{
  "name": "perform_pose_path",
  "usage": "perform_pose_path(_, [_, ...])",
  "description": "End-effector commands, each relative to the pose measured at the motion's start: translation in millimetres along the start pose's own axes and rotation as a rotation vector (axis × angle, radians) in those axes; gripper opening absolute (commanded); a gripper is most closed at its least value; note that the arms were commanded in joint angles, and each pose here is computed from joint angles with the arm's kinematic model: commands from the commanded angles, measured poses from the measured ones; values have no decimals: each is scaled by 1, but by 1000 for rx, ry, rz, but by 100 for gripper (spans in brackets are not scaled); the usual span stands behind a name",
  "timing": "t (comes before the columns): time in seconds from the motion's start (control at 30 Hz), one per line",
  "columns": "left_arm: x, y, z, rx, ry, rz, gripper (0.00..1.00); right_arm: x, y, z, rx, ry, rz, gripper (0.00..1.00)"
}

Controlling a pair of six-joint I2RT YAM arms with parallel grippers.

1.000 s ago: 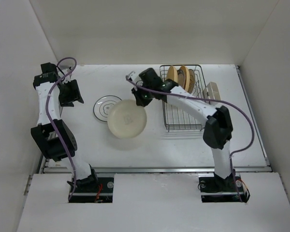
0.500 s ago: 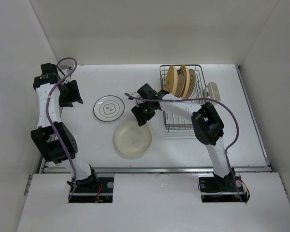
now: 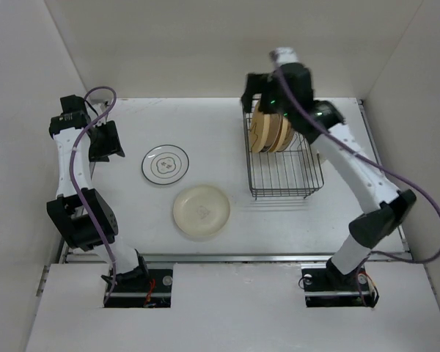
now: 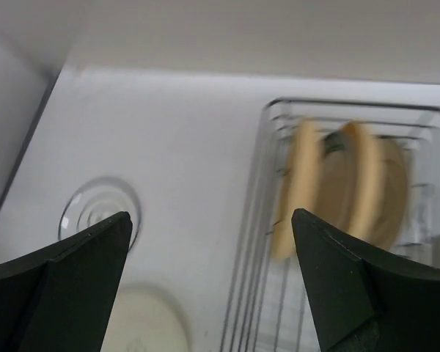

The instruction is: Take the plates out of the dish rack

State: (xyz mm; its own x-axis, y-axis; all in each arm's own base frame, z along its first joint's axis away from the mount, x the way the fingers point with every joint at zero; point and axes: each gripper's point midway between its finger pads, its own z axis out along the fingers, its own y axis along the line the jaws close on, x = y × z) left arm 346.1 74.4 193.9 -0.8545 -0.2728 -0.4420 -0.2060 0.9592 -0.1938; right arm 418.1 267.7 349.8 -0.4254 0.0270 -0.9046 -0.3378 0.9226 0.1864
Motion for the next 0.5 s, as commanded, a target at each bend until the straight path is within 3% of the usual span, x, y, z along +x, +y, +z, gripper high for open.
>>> perform_pose_path(0.0, [-3, -2, -15, -5, -48, 25, 51, -18, -106, -15, 364, -63, 227, 95])
perform_pose_path(0.03, [-3, -2, -15, -5, -48, 25, 51, -15, -139, -19, 412, -44, 276, 95])
perform_pose_path(0.17, [-4, -3, -21, -6, -70, 52, 51, 25, -194, -13, 480, 83, 390, 85])
perform_pose_path(0.27, [-3, 1, -22, -29, -86, 73, 52, 53, -218, -5, 540, 123, 415, 73])
perform_pose_path(0.47, [5, 7, -16, -49, -57, 66, 52, 95, -224, 32, 474, 220, 411, 52])
